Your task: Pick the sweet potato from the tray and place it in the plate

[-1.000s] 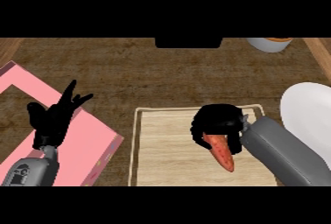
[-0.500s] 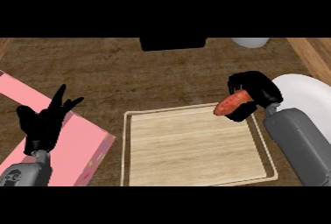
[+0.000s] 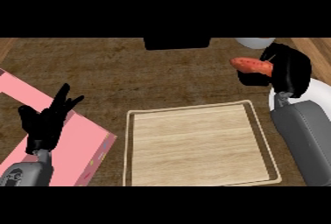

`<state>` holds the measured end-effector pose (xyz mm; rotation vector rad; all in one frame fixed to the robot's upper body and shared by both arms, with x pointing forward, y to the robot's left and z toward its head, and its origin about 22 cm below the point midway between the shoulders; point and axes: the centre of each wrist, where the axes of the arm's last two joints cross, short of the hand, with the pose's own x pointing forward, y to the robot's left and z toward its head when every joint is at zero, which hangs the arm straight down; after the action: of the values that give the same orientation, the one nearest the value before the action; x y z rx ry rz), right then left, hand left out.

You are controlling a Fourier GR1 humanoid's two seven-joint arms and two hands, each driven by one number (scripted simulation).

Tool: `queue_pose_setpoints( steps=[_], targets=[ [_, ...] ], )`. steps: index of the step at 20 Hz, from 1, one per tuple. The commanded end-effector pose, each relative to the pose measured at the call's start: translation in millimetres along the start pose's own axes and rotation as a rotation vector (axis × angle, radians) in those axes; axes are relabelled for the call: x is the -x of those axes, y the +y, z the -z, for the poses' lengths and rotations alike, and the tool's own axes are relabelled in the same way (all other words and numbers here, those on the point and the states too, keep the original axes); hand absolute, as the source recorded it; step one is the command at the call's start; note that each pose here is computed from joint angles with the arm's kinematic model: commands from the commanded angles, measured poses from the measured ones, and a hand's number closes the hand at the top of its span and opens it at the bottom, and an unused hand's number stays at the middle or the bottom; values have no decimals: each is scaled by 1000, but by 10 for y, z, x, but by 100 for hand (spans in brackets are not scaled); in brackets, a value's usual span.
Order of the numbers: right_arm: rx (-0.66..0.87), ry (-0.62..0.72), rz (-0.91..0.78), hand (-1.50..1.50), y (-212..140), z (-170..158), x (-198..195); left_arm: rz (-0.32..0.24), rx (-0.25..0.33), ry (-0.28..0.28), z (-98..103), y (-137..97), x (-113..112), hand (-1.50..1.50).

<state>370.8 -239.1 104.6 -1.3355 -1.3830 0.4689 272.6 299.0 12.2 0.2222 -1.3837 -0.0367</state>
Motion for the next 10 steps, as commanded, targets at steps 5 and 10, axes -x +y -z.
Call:
queue_pose_setpoints(
  steps=[5, 10],
  targets=[
    [209, 306, 60, 150, -345, -113, 209, 23, 46, -15, 31, -142, -108, 0],
    [252, 364, -1, 150, -716, -232, 708, -1, 53, -20, 28, 14, -37, 0]
  ],
)
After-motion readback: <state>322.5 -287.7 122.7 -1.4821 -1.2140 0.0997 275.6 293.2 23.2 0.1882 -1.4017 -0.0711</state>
